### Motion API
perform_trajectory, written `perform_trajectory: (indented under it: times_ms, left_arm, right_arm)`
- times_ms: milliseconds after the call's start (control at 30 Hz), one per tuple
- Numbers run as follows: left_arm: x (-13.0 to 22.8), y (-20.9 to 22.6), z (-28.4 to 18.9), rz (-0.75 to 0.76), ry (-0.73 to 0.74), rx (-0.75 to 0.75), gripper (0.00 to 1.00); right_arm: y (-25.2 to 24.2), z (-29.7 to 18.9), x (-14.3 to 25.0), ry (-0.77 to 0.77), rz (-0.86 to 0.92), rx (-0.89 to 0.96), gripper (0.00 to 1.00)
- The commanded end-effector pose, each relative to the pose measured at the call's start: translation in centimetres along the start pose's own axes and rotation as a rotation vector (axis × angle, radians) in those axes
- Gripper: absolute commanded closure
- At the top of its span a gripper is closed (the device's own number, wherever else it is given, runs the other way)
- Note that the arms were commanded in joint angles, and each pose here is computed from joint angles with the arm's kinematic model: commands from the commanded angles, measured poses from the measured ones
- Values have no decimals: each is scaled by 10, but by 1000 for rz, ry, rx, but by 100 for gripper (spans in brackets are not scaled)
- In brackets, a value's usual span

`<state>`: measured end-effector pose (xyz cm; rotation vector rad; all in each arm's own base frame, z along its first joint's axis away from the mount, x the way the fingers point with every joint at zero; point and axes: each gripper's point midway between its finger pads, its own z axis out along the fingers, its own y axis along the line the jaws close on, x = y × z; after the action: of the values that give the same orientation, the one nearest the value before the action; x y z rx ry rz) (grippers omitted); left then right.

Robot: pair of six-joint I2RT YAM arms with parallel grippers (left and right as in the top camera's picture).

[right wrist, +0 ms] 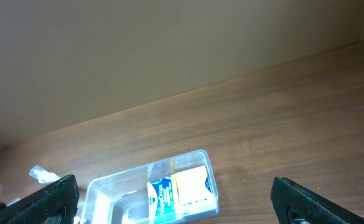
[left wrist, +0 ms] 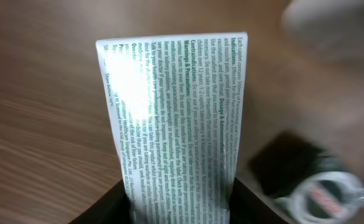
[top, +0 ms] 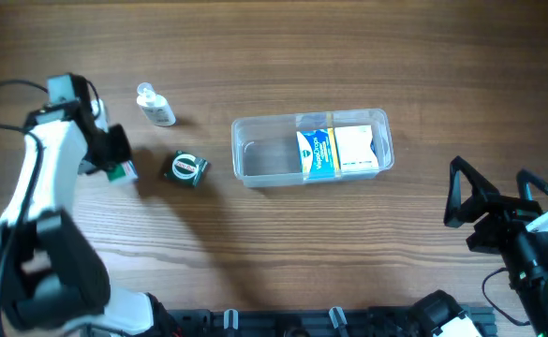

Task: Pack container

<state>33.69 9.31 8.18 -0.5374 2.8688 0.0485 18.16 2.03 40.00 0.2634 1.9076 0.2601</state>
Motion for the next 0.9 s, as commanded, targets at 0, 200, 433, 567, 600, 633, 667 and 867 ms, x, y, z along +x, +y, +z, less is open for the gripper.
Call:
perform_trajectory:
  times_ms: [0, 200, 433, 567, 600, 633, 667, 867]
  left_arm:
    - [-16, -2, -42, -32, -119, 29, 57]
    - [-12, -11, -66, -27, -150, 83, 66]
    - [-15, -71, -173, 93, -355, 333, 57]
    - [1, -126, -228, 276, -499, 476, 56]
    - [9, -144, -239, 354, -528, 508, 55]
    - [15, -157, -244, 406, -539, 529, 54]
    - [24, -172, -248, 477, -548, 552, 53]
    - [76, -248, -233, 910, -518, 579, 53]
  right_arm:
    - [-3, 0, -2, -9, -13, 18, 0]
    - [-3, 0, -2, -9, -13, 18, 0]
    - [-3, 0, -2, -9, -13, 18, 0]
    - [-3, 0, -2, -9, -13, 18, 0]
    - [-3, 0, -2, -9, -13, 18, 0]
    - [-3, 0, -2, -9, -13, 18, 0]
    - [-3, 0, -2, -10, -13, 18, 0]
    - [-3, 0, -2, -9, -13, 18, 0]
